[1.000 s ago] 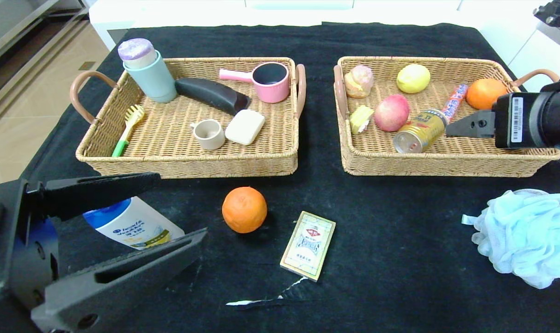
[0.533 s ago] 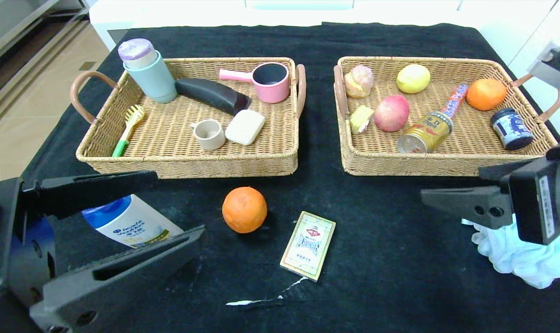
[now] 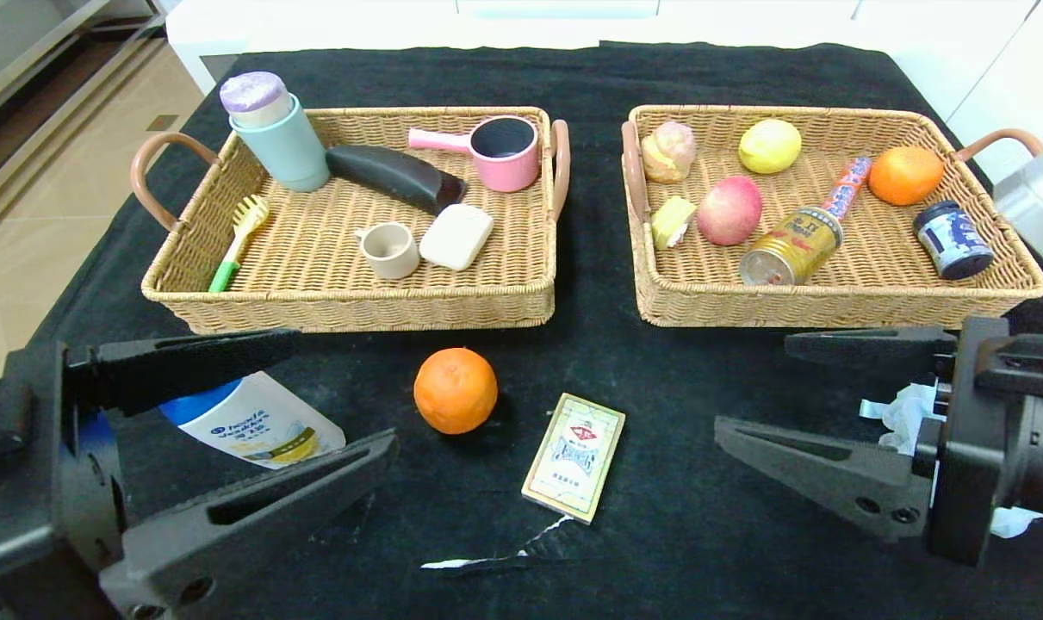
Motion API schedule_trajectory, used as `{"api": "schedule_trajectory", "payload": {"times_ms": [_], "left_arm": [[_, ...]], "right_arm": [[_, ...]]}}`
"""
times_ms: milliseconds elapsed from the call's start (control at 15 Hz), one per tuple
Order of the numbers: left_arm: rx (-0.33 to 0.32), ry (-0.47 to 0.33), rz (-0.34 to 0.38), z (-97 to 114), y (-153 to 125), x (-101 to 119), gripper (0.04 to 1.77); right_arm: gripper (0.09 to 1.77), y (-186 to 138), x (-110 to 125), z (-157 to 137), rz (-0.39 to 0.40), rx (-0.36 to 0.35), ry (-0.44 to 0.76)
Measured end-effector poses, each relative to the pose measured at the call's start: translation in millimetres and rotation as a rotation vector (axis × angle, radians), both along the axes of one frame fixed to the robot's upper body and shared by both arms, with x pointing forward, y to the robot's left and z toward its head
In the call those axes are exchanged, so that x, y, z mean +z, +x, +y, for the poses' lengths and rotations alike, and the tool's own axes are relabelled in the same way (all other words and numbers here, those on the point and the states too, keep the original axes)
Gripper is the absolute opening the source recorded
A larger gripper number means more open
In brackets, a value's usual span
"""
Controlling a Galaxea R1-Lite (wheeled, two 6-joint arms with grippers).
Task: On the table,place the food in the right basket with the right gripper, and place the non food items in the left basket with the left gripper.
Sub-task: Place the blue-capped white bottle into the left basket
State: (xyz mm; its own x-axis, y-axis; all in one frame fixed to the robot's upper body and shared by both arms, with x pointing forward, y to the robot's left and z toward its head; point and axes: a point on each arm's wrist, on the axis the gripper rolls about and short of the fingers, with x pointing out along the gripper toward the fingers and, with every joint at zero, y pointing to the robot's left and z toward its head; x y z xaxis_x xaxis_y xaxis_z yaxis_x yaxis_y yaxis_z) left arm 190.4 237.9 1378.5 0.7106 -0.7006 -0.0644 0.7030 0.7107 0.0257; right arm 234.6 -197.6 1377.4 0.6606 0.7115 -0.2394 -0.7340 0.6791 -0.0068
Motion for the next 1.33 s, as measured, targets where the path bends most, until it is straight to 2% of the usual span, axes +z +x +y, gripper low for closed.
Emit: {"api": "schedule_trajectory", "payload": {"times_ms": [267, 467, 667, 800, 933, 1133, 1333], "left_arm": [[0.021, 0.009, 0.003, -5, 2, 0, 1.72], [0.026, 0.016, -0.001, -6, 2, 0, 1.72], [0.127, 0.008, -0.064, 0, 0, 13, 1.72], [0.167, 0.013, -0.065, 7, -2, 19, 1.72], [0.201, 0.059, -0.024, 20, -9, 21, 1.72], [0.225, 0.071, 0.004, 44, -29, 31, 1.72], [0.259, 0.093, 0.036, 65, -50, 25, 1.72]], "right_arm": [[1.7, 0, -15, -10, -0.056, -0.009, 0.052], [1.7, -1, -21, -12, -0.05, 0.004, 0.054], [1.7, 0, -23, -13, -0.046, -0.001, 0.049], [1.7, 1, -25, -12, -0.038, -0.004, 0.042], [1.7, 3, -27, -10, -0.031, -0.007, 0.034], [1.7, 6, -32, -10, -0.02, -0.014, 0.017], [1.7, 7, -34, -9, -0.016, -0.015, 0.011]]}}
